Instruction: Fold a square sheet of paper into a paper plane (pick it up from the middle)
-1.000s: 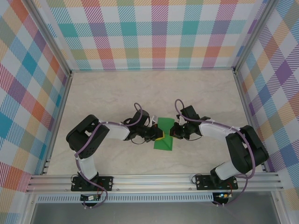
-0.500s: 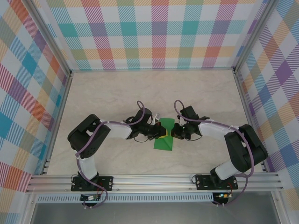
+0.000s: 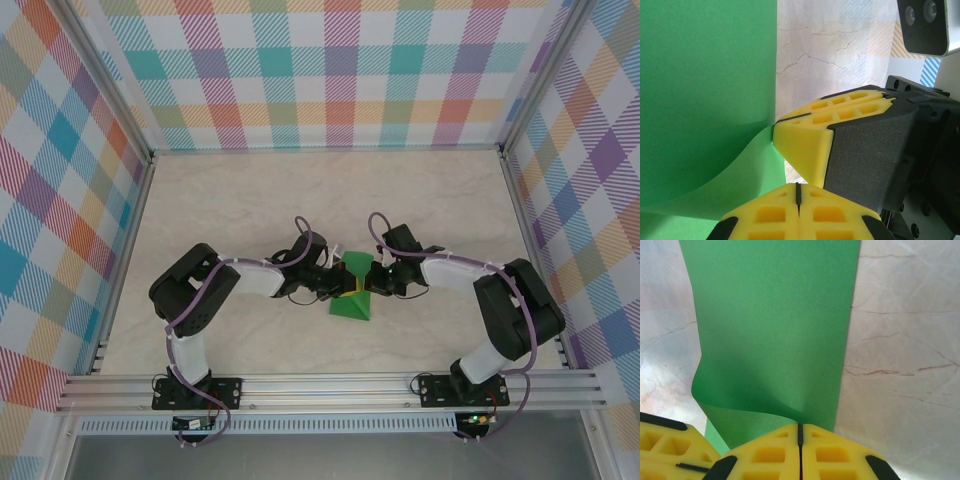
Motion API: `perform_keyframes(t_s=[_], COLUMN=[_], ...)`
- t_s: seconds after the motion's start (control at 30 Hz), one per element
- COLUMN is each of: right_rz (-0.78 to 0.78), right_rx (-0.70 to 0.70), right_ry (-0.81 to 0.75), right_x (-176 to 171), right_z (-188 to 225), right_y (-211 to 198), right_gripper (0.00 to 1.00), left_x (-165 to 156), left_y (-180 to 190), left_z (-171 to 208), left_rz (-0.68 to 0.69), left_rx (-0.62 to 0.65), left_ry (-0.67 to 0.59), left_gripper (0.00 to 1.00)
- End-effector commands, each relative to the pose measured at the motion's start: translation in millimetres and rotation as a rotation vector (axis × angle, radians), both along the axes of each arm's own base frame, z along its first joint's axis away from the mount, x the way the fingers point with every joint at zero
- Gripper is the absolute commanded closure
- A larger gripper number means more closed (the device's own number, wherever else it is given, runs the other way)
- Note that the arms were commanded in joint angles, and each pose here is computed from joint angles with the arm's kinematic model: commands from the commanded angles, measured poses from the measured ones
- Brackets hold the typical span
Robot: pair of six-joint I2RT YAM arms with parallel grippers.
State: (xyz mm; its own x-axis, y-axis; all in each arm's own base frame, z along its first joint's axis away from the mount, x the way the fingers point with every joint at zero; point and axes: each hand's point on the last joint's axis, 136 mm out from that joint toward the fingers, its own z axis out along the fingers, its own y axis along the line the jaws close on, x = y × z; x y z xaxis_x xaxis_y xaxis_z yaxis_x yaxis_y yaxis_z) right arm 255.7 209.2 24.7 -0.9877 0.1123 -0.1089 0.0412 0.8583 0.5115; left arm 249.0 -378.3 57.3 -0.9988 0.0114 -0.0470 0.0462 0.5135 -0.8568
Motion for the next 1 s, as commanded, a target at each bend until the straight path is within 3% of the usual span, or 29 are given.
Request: perform_keyframes(t_s=[0.0,0.47,0.97], right_rz=[0.016,-0.001,0.006], right_rx=[-0.01,-0.015,-0.028], right_ry=[-0.013,0.027,0.017], right_x=[5,-10,-2], right_z=[3,1,-2], right_y=[1,-5,-3], right_gripper=[0.93,0.93,0.93], left_x=[-3,-4,-3], left_y=[-6,-5,-6], left_z=[-1,-5,-11], left_rz=[-0.025,-0.031,-0.035], left_rx=[0.004,0.017,0.031], left_ry=[-0.001,-0.002,0.003], left_gripper=[0.99,1.0,1.0])
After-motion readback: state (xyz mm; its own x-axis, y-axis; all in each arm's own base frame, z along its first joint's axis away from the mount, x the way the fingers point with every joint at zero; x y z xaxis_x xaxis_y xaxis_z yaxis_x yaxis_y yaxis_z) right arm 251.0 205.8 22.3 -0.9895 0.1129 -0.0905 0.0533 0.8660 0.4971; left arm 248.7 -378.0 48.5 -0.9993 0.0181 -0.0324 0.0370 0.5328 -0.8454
